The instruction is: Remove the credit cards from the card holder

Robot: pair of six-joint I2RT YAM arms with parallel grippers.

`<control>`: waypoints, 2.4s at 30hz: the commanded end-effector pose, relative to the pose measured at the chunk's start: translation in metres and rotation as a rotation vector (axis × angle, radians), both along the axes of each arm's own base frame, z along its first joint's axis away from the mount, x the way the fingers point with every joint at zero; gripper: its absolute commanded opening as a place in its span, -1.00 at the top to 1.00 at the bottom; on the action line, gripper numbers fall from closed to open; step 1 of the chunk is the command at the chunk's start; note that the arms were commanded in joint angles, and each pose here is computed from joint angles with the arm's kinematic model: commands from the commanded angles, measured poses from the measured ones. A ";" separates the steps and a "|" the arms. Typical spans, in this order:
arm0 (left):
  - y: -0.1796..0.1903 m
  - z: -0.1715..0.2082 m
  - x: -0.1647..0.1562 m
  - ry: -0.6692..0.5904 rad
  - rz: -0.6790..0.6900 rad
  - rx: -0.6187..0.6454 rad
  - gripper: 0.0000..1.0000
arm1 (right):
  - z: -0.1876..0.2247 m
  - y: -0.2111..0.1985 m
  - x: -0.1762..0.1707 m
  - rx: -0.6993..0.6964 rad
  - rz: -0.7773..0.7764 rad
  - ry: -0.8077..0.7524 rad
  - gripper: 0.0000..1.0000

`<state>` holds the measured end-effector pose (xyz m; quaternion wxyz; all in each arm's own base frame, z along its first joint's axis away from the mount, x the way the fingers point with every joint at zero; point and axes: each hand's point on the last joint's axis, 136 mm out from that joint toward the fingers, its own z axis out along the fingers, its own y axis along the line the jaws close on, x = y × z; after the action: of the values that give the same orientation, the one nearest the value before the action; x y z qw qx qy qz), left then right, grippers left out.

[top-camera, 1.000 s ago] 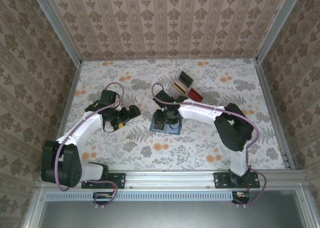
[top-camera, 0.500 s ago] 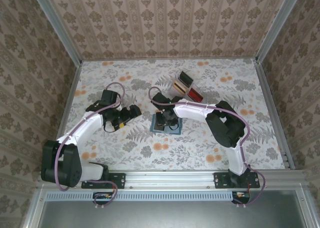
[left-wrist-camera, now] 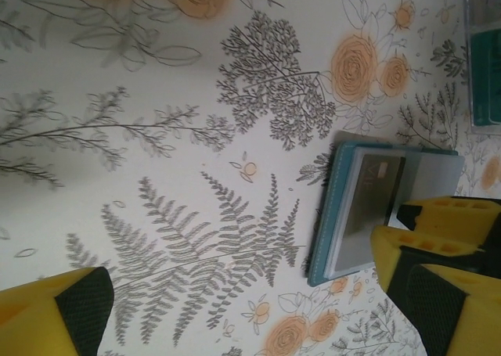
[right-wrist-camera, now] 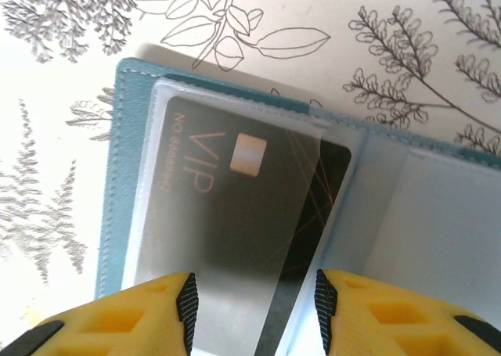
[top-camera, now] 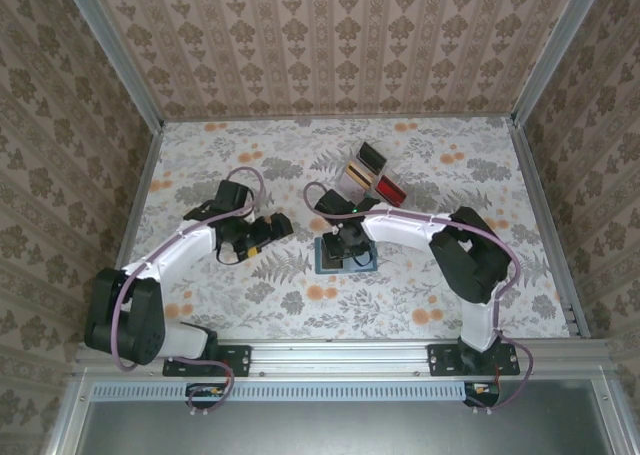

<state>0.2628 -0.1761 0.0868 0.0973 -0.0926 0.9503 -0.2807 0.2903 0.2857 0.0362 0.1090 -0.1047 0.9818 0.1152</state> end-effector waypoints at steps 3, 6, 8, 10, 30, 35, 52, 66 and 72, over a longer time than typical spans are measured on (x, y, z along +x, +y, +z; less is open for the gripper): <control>-0.039 0.002 0.004 -0.010 -0.022 -0.053 -0.73 | 0.042 -0.003 0.012 0.267 -0.144 -0.067 0.02; -0.061 -0.004 0.001 0.009 -0.057 -0.055 -0.50 | 0.040 -0.014 0.010 0.325 -0.171 -0.039 0.03; -0.074 -0.009 0.000 0.021 -0.081 -0.054 -0.25 | 0.034 -0.017 0.008 0.365 -0.171 0.003 0.03; -0.083 -0.013 0.000 0.033 -0.098 -0.049 -0.06 | 0.031 -0.017 0.005 0.400 -0.170 0.033 0.04; -0.116 -0.043 0.000 0.116 -0.174 -0.052 0.64 | 0.000 -0.012 0.006 0.424 -0.213 0.148 0.53; -0.115 -0.049 -0.001 0.128 -0.177 -0.035 0.65 | -0.002 -0.012 0.007 0.415 -0.214 0.154 0.57; -0.107 -0.071 -0.011 0.180 -0.177 0.020 0.70 | -0.014 -0.014 0.006 0.384 -0.220 0.178 0.59; -0.105 -0.077 -0.017 0.192 -0.187 0.036 0.74 | -0.002 0.000 0.006 0.467 -0.134 0.163 0.70; -0.108 -0.083 -0.023 0.206 -0.202 0.043 0.75 | -0.002 0.006 0.007 0.500 -0.122 0.166 0.66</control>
<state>0.2571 -0.2842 0.0241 -0.0003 -0.0377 0.9586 -0.2824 0.2946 0.2747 0.0281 0.0549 0.0170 0.9463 0.3182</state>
